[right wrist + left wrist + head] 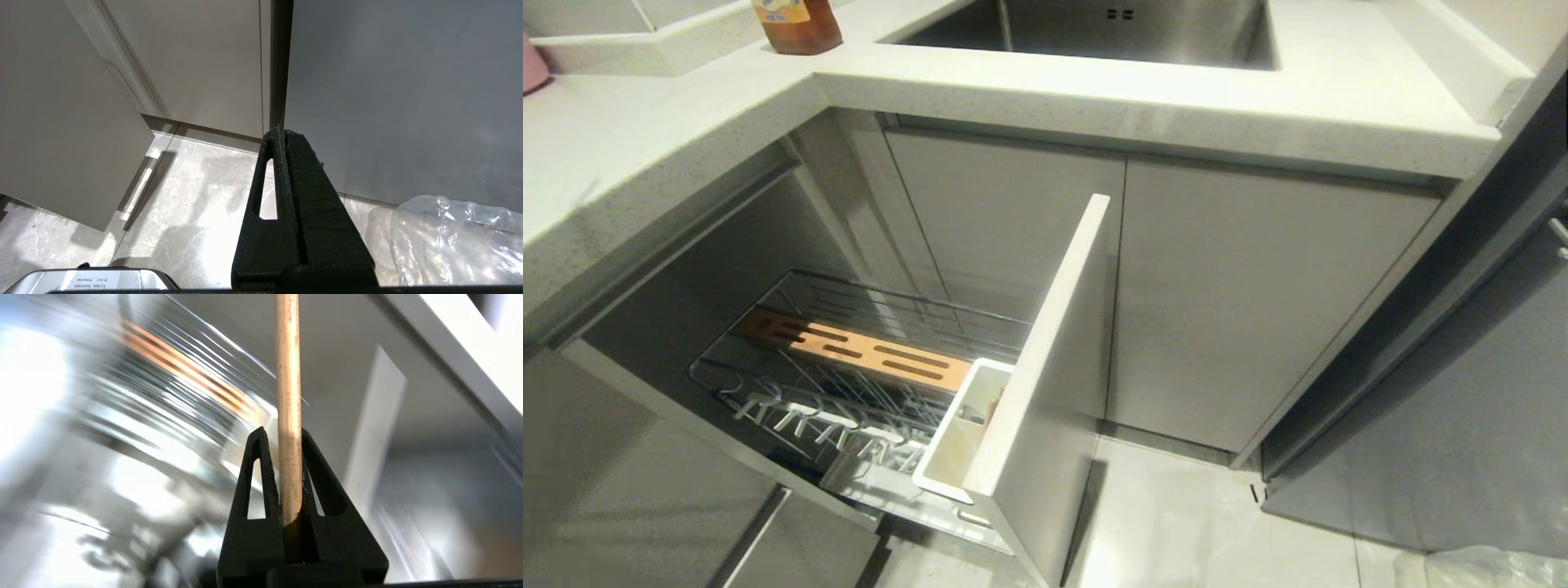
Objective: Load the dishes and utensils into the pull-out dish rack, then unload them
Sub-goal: Take the chopsticks out of the cupboard
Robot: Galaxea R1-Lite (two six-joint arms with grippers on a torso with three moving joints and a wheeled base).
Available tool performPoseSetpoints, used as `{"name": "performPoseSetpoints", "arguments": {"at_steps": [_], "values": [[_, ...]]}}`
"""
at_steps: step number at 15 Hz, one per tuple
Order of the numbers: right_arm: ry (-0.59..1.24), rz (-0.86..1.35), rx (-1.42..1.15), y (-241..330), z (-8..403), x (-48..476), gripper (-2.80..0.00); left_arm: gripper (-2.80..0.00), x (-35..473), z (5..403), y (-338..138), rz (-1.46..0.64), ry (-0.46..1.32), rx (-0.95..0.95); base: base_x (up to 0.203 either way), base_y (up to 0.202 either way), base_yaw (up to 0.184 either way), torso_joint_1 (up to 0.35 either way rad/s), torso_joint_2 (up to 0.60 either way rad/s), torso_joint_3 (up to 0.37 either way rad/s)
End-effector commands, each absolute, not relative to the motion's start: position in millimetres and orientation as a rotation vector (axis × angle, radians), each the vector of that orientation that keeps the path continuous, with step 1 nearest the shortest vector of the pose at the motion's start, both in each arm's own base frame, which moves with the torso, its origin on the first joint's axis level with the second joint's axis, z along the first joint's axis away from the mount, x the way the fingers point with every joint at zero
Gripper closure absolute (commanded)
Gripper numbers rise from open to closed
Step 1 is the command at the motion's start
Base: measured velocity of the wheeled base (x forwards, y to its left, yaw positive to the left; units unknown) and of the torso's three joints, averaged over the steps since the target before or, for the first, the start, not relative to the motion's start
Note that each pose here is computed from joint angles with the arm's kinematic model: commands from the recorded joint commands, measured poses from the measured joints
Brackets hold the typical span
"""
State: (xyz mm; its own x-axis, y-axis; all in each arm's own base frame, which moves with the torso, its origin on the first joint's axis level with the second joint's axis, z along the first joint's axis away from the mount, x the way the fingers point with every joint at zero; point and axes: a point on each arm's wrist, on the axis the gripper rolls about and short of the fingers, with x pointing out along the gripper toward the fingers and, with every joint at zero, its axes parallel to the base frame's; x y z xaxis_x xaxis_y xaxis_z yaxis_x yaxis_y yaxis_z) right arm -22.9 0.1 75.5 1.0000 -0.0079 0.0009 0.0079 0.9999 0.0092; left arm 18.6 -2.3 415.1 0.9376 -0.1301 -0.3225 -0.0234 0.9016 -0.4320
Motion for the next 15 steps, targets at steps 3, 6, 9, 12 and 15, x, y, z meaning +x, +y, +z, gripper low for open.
{"name": "performPoseSetpoints", "arguments": {"at_steps": [3, 6, 9, 12, 15], "values": [[0.0, -0.008, 0.009, 0, 75, -23, 0.0, 0.0, 30, 416, 12, 0.504, 0.165, -0.405, 0.0, 0.0, 0.0, 0.0, 0.0, 0.0], [0.0, -0.008, 0.009, 0, 75, -23, 0.0, 0.0, 65, 414, 39, 0.76, 0.109, -0.374, 0.0, 0.0, 0.0, 0.0, 0.0, 0.0], [0.0, -0.008, 0.009, 0, 75, -23, 0.0, 0.0, 92, 404, 63, 0.861, 0.145, -0.441, 0.0, 0.0, 0.0, 0.0, 0.0, 0.0], [0.0, -0.008, 0.009, 0, 75, -23, 0.0, 0.0, 112, 398, 83, 0.914, 0.186, -0.475, 0.0, 0.0, 0.0, 0.0, 0.0, 0.0], [0.0, -0.008, 0.009, 0, 75, -23, 0.0, 0.0, 117, 397, 90, 0.916, 0.199, -0.489, 0.0, 0.0, 0.0, 0.0, 0.0, 0.0]]}}
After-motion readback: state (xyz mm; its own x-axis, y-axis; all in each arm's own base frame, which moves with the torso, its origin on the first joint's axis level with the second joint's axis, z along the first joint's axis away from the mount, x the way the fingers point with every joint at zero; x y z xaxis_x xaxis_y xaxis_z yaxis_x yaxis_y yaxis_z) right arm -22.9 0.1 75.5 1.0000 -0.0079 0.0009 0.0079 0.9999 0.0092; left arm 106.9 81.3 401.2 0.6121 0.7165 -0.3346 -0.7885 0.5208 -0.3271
